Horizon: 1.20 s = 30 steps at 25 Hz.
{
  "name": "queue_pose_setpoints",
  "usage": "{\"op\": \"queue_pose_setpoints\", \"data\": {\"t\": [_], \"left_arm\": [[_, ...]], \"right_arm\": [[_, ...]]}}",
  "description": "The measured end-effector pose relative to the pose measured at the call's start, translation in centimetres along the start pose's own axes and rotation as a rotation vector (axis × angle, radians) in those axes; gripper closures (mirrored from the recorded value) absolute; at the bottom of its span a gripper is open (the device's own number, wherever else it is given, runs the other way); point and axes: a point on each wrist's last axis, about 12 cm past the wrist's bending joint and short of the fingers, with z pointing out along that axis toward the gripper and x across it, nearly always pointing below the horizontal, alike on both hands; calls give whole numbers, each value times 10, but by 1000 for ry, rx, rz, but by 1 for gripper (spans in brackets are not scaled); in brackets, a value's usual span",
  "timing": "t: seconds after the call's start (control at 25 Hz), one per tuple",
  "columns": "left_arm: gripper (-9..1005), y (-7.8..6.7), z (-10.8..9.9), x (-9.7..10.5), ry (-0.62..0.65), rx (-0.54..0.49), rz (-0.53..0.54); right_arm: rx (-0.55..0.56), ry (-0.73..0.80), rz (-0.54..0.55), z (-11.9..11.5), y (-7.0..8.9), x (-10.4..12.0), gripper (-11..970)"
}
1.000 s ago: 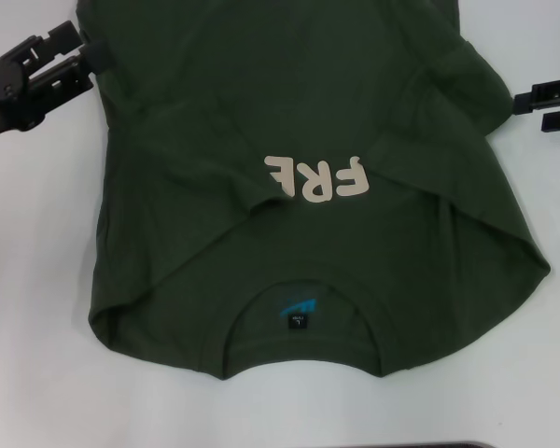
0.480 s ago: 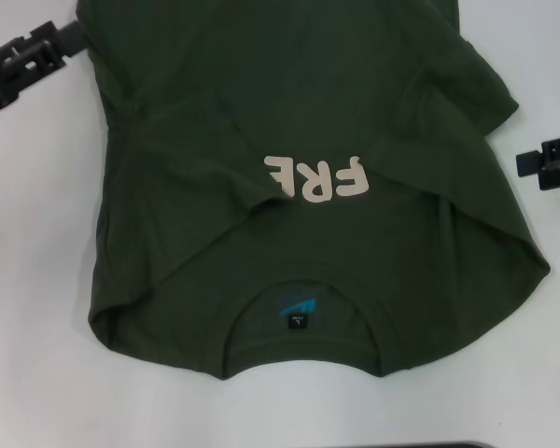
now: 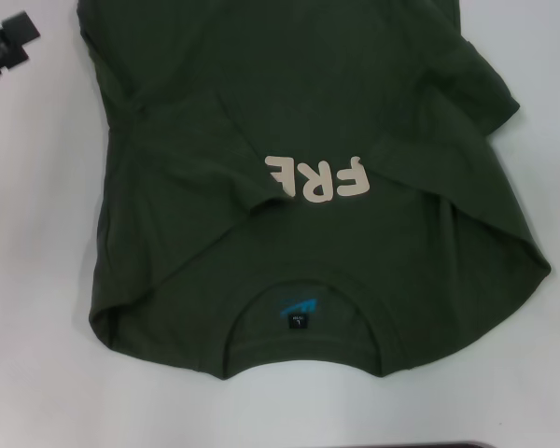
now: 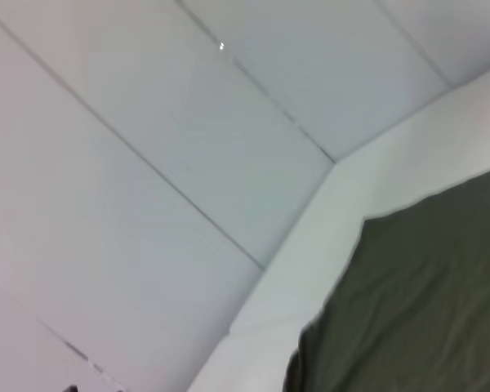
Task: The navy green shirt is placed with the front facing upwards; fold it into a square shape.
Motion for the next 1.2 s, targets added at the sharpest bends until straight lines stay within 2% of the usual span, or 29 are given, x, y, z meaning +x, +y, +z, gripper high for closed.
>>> {"op": "queue_pose_setpoints", "data": {"t": [0.08, 0.2, 0.32, 0.48, 0.64, 0.76, 0.84, 0.88, 1.0, 1.2], "left_arm": [[184, 1, 2, 0, 49, -18, -45], [184, 3, 3, 1, 88, -38, -84], [184, 5, 0, 4, 142, -67, -134], [184, 1, -4, 4, 180, -42, -131], [184, -6, -7, 5, 206, -7, -94], [184, -7, -8, 6, 217, 2, -95], [184, -7, -10, 9, 231, -2, -112], [184, -6, -12, 10, 246, -13, -131], [184, 0, -19, 20, 332, -95, -251], [183, 6, -31, 29, 397, -191, -350]], "right_arm": [[2, 44, 4, 2, -1, 4, 269], [-4, 106, -49, 2, 2, 10, 267], [-4, 176, -184, 2, 6, 25, 266], [36, 190, -319, 5, 13, 40, 271], [0, 204, -303, 10, 16, 36, 243], [-114, 243, -274, 13, 25, 31, 199], [-171, 275, -248, 16, 29, 30, 86], [-178, 287, -235, 18, 30, 30, 29], [-189, 316, -208, 21, 31, 34, 30], [-202, 284, -183, 20, 29, 44, 32]]}}
